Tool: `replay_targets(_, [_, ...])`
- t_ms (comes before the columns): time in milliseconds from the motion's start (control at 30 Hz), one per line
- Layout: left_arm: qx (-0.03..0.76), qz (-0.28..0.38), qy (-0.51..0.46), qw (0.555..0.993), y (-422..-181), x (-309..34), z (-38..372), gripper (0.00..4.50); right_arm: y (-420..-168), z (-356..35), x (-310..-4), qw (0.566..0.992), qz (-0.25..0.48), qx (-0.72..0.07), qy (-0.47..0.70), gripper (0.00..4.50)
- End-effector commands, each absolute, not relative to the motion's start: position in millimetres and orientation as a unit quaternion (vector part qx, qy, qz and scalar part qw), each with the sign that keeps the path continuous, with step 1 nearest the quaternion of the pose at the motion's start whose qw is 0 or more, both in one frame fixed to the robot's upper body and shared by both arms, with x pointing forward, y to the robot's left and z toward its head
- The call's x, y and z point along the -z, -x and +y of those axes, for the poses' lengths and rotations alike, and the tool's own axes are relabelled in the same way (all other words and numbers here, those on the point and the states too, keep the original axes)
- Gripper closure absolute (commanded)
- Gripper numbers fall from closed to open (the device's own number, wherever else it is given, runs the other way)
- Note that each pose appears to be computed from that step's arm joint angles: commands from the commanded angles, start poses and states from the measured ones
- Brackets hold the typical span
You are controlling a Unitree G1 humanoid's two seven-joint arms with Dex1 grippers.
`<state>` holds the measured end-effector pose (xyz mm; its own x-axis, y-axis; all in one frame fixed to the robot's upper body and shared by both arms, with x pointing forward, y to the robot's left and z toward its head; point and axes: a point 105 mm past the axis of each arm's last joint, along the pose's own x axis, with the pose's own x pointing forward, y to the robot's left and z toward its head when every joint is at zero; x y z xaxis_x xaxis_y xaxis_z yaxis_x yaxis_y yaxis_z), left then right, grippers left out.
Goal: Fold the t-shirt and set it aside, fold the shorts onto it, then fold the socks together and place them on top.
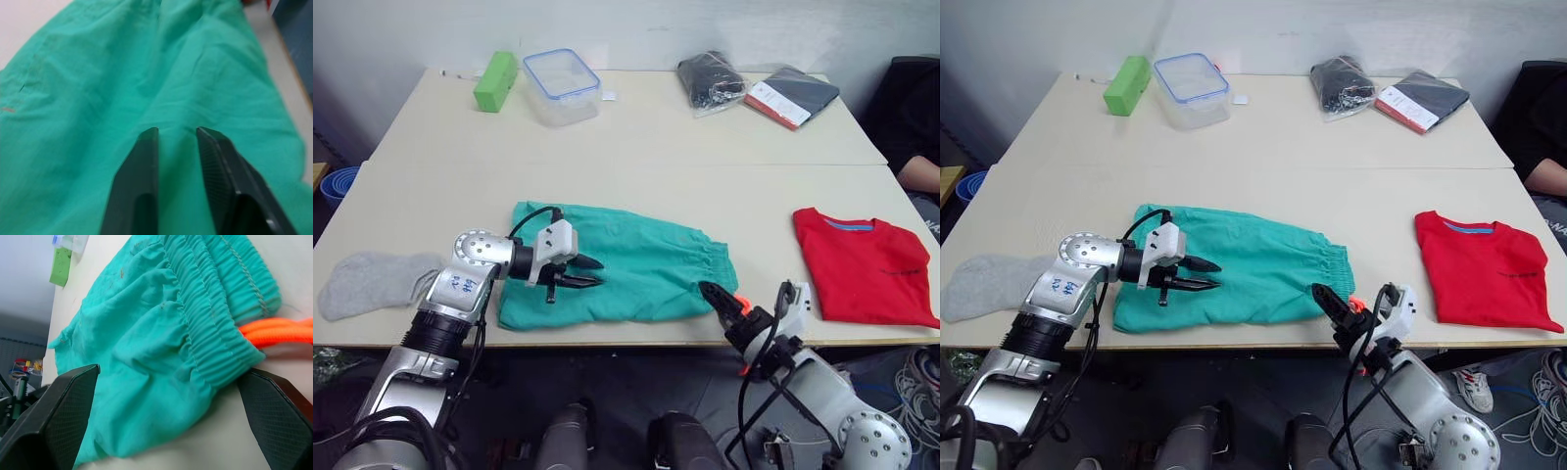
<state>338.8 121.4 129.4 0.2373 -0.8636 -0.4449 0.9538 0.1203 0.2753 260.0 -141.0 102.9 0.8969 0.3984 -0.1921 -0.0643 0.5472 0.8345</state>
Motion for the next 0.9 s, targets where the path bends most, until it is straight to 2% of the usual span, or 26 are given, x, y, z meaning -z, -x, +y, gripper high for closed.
replay_targets(33, [0.606, 0.074, -0.275, 0.742, -347, -130, 116, 4.48, -267, -139, -86, 0.854, 0.217, -0.114, -0.459, 0.00])
replay_targets(133, [0.604, 0.078, -0.277, 0.743, -354, -121, 109, 4.48, -279, -135, -87, 0.855, 0.216, -0.118, -0.456, 0.00])
replay_targets(233, [0.592, 0.084, -0.280, 0.751, -362, -115, 105, 4.50, -290, -135, -91, 0.861, 0.207, -0.121, -0.448, 0.68])
replay_targets(333, [0.570, 0.097, -0.275, 0.768, -372, -111, 102, 4.50, -297, -137, -101, 0.871, 0.187, -0.133, -0.434, 1.77])
replay_targets(500, [0.568, 0.102, -0.262, 0.774, -373, -111, 101, 4.50, -305, -142, -124, 0.892, 0.141, -0.166, -0.396, 3.55])
replay_targets(567, [0.572, 0.101, -0.252, 0.774, -369, -111, 102, 4.50, -305, -134, -142, 0.902, 0.122, -0.218, -0.352, 4.29])
replay_targets(600, [0.575, 0.099, -0.246, 0.774, -367, -113, 102, 4.50, -304, -128, -151, 0.905, 0.114, -0.246, -0.328, 4.47])
replay_targets(700, [0.578, 0.093, -0.215, 0.782, -362, -118, 103, 4.50, -307, -116, -166, 0.904, 0.102, -0.293, -0.295, 4.47])
replay_targets(800, [0.573, 0.093, -0.190, 0.792, -360, -122, 106, 4.50, -311, -113, -169, 0.903, 0.105, -0.305, -0.283, 4.47])
replay_targets(900, [0.581, 0.091, -0.178, 0.789, -353, -125, 107, 3.90, -313, -113, -164, 0.906, 0.115, -0.303, -0.272, 4.50])
